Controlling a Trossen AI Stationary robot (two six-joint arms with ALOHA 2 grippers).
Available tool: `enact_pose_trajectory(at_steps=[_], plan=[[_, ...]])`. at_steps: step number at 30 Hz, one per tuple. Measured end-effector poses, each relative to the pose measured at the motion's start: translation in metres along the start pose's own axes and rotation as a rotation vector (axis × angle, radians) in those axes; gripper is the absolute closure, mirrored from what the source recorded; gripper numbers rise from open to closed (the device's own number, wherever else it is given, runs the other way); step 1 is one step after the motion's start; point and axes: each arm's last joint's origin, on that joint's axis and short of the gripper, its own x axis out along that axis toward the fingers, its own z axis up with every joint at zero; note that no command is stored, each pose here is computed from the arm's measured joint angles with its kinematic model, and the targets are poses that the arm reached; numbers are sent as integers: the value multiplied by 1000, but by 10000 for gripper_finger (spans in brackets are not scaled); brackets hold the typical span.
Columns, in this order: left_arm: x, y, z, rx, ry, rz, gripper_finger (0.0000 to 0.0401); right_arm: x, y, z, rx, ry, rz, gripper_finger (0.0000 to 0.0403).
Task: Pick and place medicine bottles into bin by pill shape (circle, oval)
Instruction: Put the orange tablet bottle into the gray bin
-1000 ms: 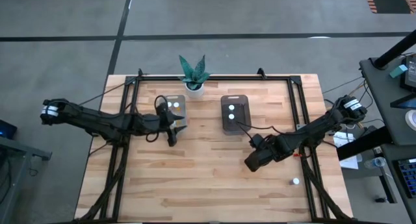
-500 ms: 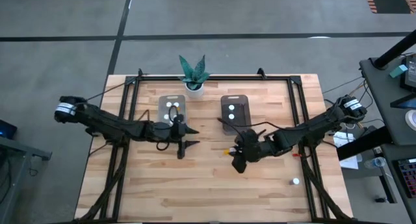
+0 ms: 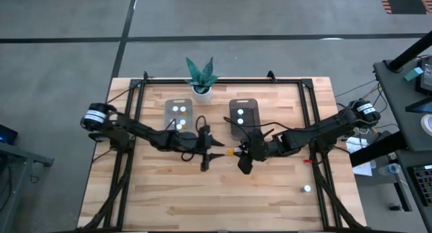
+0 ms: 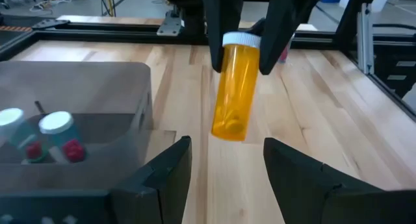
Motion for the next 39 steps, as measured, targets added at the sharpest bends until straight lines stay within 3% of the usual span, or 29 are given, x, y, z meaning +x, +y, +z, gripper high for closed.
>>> enact_pose_trajectory(at_steps=[10, 18, 28, 31, 39], plan=[[37, -6, 7, 3, -3, -21, 225, 0, 0, 0, -10, 1, 1, 287], [43, -7, 8, 5, -3, -32, 229, 0, 0, -1, -12, 4, -2, 287], [42, -7, 6, 10, 0, -32, 321, 0, 1, 1, -21, -15, 12, 285], [42, -7, 6, 10, -1, -32, 334, 0, 1, 1, -29, -20, 10, 272], [40, -7, 7, 24, -46, -15, 321, -18, 1, 10, -42, -71, 48, 202]])
